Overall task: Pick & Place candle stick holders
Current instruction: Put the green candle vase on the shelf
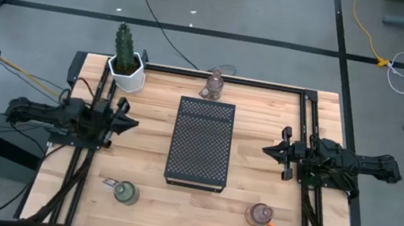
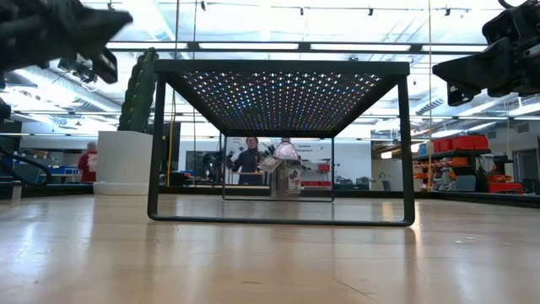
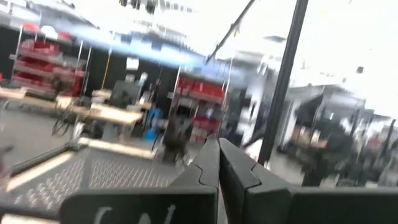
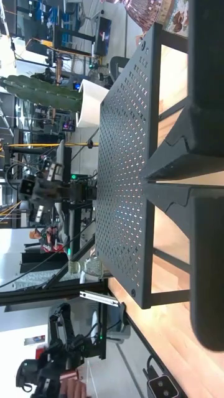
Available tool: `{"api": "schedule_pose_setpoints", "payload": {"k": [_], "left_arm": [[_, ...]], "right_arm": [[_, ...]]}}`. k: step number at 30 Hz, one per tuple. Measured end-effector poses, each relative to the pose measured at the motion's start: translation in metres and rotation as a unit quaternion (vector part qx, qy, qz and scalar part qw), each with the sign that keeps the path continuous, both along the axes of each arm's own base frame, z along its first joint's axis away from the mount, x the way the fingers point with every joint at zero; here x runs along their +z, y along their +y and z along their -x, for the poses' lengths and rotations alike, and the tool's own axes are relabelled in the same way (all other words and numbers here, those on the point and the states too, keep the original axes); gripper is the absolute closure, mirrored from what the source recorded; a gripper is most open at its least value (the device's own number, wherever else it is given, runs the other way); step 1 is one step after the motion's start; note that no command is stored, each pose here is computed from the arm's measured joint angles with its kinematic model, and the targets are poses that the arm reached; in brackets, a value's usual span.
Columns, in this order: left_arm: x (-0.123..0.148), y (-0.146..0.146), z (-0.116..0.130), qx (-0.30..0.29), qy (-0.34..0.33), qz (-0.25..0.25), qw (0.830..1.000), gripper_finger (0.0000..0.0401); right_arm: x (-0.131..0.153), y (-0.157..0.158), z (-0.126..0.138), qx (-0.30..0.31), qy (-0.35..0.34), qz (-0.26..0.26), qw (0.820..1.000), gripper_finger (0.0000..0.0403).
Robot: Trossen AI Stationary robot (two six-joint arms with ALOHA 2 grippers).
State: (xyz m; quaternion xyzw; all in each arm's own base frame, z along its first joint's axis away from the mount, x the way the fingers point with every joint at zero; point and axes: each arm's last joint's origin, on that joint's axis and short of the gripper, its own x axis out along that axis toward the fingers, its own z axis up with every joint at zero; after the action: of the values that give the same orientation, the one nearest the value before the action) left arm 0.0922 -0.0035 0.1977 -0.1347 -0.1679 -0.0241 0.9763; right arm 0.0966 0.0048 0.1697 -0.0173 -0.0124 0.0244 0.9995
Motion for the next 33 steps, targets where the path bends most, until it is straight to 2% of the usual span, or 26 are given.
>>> {"api": "schedule_pose_setpoints", "payload": {"k": [8,15,26,33], "left_arm": [[0.019,0.0,0.01,-0.005,-0.112,0.015,0.994,0.0398],[0.036,0.001,0.013,-0.004,-0.132,0.014,0.991,0.0398],[0.084,0.0,0.005,-0.008,-0.085,-0.002,0.996,0.0398],[0.125,-0.001,-0.001,-0.018,-0.058,-0.009,0.998,0.0398]], "right_arm": [[0.0,0.0,0.0,0.0,0.0,0.0,1.0,0.038],[0.0,0.0,0.0,0.0,0.0,0.0,1.0,0.038],[0.0,0.0,0.0,0.0,0.0,0.0,1.0,0.038],[0.0,0.0,0.0,0.0,0.0,0.0,1.0,0.038]]}}
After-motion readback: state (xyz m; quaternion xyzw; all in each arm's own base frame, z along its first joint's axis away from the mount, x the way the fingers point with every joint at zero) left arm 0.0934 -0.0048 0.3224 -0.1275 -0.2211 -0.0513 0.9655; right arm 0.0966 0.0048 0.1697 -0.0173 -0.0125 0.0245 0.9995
